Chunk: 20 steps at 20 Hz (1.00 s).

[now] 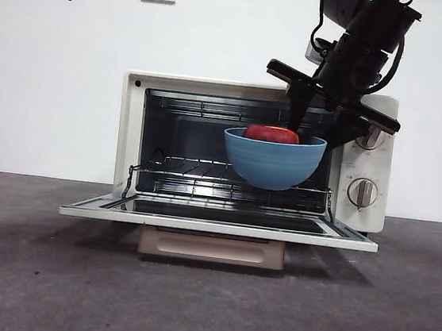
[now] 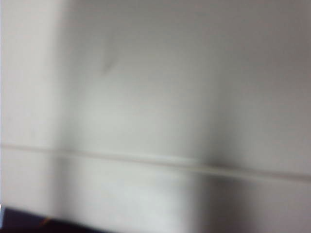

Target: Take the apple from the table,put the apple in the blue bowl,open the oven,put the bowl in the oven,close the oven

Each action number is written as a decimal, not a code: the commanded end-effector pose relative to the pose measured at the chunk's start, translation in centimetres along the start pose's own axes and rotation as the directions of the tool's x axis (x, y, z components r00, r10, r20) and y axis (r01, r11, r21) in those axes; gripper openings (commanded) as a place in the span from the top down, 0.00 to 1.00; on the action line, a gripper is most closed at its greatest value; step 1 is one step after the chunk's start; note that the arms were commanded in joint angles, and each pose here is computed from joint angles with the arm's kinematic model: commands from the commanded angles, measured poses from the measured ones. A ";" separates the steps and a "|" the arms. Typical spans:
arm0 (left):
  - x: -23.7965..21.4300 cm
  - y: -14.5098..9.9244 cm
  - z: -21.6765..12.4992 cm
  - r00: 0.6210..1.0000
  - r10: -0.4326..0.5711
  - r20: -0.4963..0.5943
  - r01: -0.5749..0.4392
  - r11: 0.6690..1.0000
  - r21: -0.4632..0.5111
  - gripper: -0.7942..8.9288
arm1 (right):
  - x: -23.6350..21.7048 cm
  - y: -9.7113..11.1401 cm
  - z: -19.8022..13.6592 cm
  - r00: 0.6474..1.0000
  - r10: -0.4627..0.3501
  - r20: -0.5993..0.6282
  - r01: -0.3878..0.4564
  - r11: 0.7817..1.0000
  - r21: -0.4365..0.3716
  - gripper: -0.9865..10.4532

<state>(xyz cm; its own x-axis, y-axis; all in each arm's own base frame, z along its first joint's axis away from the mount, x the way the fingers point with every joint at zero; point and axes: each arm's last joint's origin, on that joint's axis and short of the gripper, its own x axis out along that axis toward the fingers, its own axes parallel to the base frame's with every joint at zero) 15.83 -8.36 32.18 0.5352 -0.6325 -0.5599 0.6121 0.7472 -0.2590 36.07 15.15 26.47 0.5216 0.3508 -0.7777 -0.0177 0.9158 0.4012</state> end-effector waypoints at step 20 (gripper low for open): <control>0.1 -0.1 0.2 1.000 -0.003 0.002 0.002 1.000 0.027 0.91 | -0.6 2.2 0.1 0.986 -0.079 0.149 0.066 0.993 0.096 0.84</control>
<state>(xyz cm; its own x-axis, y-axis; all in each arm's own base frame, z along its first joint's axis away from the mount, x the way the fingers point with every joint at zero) 15.83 -8.36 32.18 0.5356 -0.6327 -0.5594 0.6186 0.7448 -0.2501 35.75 16.57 26.71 0.6098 0.2301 -0.7584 0.1056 0.9248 0.3654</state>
